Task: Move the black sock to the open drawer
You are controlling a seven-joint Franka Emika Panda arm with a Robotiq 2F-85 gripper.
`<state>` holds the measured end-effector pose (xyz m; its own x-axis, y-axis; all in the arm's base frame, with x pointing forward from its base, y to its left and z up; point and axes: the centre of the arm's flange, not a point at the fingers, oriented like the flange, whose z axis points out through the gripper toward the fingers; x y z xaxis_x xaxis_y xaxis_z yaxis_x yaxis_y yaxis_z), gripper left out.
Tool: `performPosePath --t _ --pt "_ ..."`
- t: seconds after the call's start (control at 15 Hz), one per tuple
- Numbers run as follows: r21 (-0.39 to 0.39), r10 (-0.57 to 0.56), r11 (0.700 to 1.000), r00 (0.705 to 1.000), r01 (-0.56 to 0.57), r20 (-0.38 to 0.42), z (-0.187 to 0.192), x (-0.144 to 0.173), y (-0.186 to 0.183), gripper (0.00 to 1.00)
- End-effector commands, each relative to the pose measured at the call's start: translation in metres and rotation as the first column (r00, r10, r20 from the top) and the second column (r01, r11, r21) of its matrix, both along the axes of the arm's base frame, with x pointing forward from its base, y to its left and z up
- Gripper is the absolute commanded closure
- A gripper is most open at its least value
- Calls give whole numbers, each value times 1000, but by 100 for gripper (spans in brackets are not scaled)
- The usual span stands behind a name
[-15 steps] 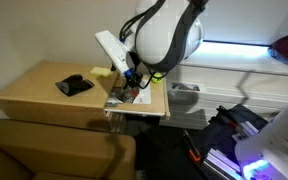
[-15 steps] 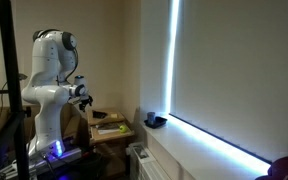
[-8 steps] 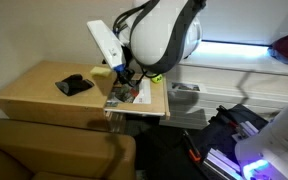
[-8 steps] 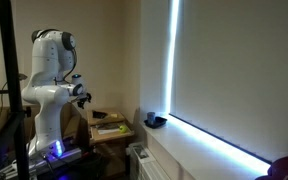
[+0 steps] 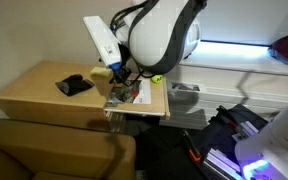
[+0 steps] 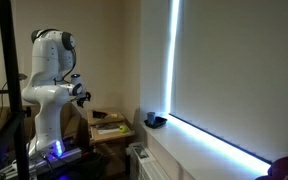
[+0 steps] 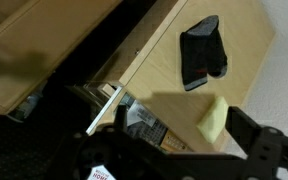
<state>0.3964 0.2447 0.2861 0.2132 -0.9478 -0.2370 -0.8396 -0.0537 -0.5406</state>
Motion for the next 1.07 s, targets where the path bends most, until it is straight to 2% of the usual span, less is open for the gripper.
performPosePath --t 0.0,0.67,0.73,0.8,0.87,0.93,1.0 --pt "0 0 1000 1000 0 0 0 0 0 0" --pt "0 0 1000 1000 0 1 0 0 0 0" --pt "-22 15 1000 998 -17 -53 -13 6 6 0" --pt "-82 -15 997 998 10 -67 -25 8 9 0" --pt "-91 -11 996 995 2 -95 -36 11 6 0" --pt "-127 10 992 993 -25 -115 -40 50 7 0" --pt "-136 22 990 995 -36 -99 -37 65 18 0"
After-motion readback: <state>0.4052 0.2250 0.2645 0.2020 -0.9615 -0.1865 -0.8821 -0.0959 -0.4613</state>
